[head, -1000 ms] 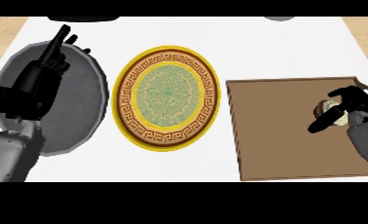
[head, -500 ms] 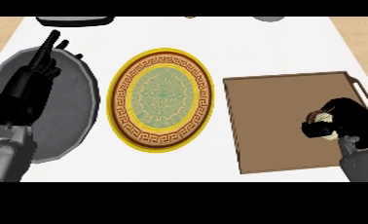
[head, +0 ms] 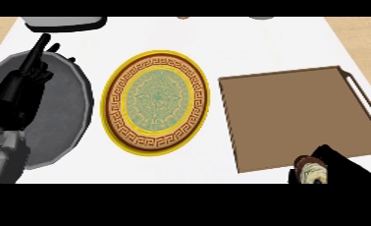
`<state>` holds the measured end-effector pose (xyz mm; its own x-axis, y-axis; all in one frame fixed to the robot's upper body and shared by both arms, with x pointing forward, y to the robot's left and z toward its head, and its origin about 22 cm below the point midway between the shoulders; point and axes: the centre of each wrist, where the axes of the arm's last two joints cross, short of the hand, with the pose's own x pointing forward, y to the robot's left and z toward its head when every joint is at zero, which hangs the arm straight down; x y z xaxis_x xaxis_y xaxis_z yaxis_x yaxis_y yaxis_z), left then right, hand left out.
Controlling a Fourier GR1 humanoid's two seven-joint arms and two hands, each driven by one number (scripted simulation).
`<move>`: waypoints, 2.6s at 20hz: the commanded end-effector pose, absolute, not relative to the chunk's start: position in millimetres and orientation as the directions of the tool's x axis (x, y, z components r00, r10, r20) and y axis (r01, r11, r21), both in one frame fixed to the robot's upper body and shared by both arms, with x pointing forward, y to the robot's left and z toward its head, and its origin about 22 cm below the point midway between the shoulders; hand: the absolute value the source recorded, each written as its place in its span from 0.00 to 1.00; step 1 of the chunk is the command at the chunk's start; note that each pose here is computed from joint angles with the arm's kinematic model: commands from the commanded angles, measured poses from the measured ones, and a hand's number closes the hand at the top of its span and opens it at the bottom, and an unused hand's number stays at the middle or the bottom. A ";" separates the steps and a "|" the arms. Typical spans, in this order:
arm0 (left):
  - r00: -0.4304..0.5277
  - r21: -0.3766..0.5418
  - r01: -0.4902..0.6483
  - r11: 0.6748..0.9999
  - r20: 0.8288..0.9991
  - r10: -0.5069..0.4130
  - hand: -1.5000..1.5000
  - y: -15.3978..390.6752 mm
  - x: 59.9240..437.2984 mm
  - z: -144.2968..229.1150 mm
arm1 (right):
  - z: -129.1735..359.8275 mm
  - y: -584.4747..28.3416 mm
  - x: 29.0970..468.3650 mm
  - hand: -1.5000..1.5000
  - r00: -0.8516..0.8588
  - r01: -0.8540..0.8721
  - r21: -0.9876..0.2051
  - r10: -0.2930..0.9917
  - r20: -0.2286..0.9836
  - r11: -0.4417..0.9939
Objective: Pick the cupcake from the tray and place it in the plate
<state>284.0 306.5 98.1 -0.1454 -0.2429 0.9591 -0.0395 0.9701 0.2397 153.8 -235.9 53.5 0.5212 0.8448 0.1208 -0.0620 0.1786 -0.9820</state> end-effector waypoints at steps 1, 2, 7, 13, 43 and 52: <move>-0.165 0.234 -0.041 0.971 0.957 -0.237 0.50 301.5 284.7 90.5 | 102.6 -207.0 118.4 1.00 0.522 0.126 -0.958 0.804 0.285 0.258; -0.158 0.238 -0.012 0.971 0.959 -0.237 0.50 295.8 285.2 93.1 | 112.9 -199.0 113.9 1.00 0.464 0.180 -0.945 0.824 0.327 0.273; -0.170 0.238 0.010 0.971 0.958 -0.233 0.50 290.1 287.1 93.1 | 149.9 -169.9 88.5 1.00 0.275 0.316 -0.854 0.821 0.500 0.414; -0.187 0.237 0.036 0.971 0.956 -0.227 0.50 279.2 286.3 95.1 | 166.4 -119.1 97.0 1.00 0.161 0.353 -0.812 0.824 0.543 0.465; -0.233 0.230 0.096 0.969 0.951 -0.203 0.50 252.2 308.7 106.8 | 107.7 -47.5 276.7 1.00 0.268 0.176 -0.853 0.809 0.522 0.492; -0.219 0.227 0.119 0.967 0.955 -0.197 0.50 245.3 316.1 111.2 | 107.9 -36.2 334.1 0.00 0.252 0.241 -0.704 0.658 0.710 0.668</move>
